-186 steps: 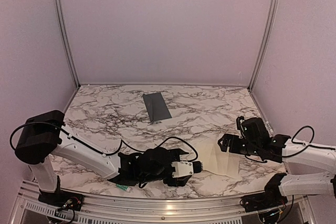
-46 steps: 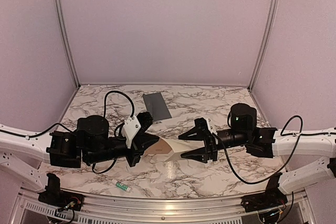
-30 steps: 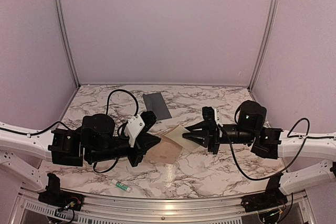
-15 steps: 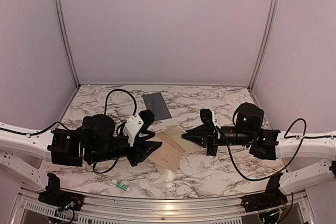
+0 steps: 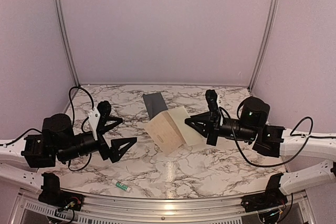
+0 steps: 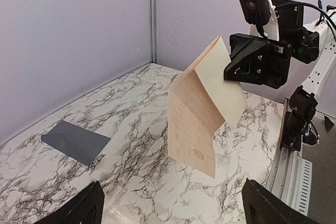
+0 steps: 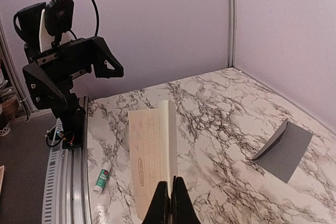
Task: Place the letter into the envelope and seal it
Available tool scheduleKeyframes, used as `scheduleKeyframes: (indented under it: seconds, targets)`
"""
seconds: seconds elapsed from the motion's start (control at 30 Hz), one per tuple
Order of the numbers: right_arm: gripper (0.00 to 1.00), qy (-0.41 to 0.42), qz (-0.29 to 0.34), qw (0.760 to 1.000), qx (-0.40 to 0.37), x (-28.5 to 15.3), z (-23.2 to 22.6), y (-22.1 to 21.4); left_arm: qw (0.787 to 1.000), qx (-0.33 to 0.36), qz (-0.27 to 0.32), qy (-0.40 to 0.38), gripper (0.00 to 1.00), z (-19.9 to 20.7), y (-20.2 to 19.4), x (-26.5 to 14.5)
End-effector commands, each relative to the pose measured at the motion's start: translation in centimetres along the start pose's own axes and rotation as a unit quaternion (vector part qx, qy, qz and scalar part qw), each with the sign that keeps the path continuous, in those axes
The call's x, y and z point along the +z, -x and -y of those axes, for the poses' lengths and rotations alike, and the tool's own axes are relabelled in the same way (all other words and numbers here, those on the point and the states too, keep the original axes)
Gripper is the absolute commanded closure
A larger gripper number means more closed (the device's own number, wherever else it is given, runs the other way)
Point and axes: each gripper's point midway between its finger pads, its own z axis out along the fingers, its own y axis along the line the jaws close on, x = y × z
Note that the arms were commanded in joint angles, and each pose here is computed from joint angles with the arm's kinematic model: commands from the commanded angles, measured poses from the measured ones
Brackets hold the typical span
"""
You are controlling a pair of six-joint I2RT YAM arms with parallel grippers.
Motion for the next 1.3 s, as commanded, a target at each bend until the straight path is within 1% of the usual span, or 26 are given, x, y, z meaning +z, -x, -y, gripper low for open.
scheduleKeyframes:
  seconds: [0.0, 0.07, 0.17, 0.3, 0.43, 0.5, 0.6, 0.77, 0.83, 0.97, 1.03, 1.2, 1.27]
  targets:
    - [1.00, 0.002, 0.058, 0.998, 0.037, -1.4, -0.8, 5.4, 0.998, -0.028, 0.043, -0.037, 0.06, -0.5, 1.2, -1.7]
    - [1.00, 0.015, 0.070, 0.996, 0.044, -1.9, -1.4, 6.5, 0.997, -0.026, 0.053, -0.051, 0.09, -0.6, 1.6, -2.2]
    - [1.00, 0.056, 0.084, 0.994, 0.050, -2.7, -3.1, 8.0, 0.996, -0.028, 0.063, -0.064, 0.13, -0.8, 2.0, -2.3]
    - [1.00, 0.115, 0.097, 0.987, 0.052, -3.7, -5.3, 9.2, 0.989, -0.016, 0.069, -0.128, 0.16, 1.0, 2.4, -2.2]
    - [1.00, 0.173, 0.100, 0.978, 0.056, -4.1, -7.1, 9.5, 0.981, 0.007, 0.066, -0.184, 0.28, 3.0, 2.8, -1.7]
    - [1.00, 0.193, 0.100, 0.974, 0.058, -4.2, -7.7, 9.5, 0.978, 0.008, 0.067, -0.197, 0.31, 3.5, 3.2, -1.3]
    - [1.00, 0.213, 0.096, 0.970, 0.065, -3.9, -8.1, 9.4, 0.973, 0.025, 0.063, -0.223, 0.37, 4.6, 3.6, -0.4]
    - [1.00, 0.224, 0.088, 0.968, 0.073, -3.0, -8.1, 9.0, 0.962, 0.030, 0.064, -0.263, 0.47, 6.0, 4.3, 0.4]
    - [1.00, 0.231, 0.085, 0.966, 0.076, -2.7, -8.2, 8.7, 0.956, 0.030, 0.066, -0.283, 0.47, 6.7, 4.6, 0.6]
    - [1.00, 0.233, 0.077, 0.966, 0.082, -1.9, -7.9, 8.2, 0.947, 0.024, 0.065, -0.314, 0.42, 7.8, 4.9, 1.1]
    - [1.00, 0.237, 0.073, 0.965, 0.085, -1.6, -7.9, 7.9, 0.945, 0.024, 0.063, -0.319, 0.40, 8.0, 4.8, 1.5]
    - [1.00, 0.241, 0.069, 0.964, 0.088, -1.3, -7.9, 7.5, 0.944, 0.023, 0.060, -0.324, 0.39, 8.3, 4.8, 2.5]
    - [1.00, 0.241, 0.068, 0.964, 0.088, -1.3, -7.9, 7.4, 0.943, 0.009, 0.056, -0.329, 0.39, 8.5, 4.9, 3.0]
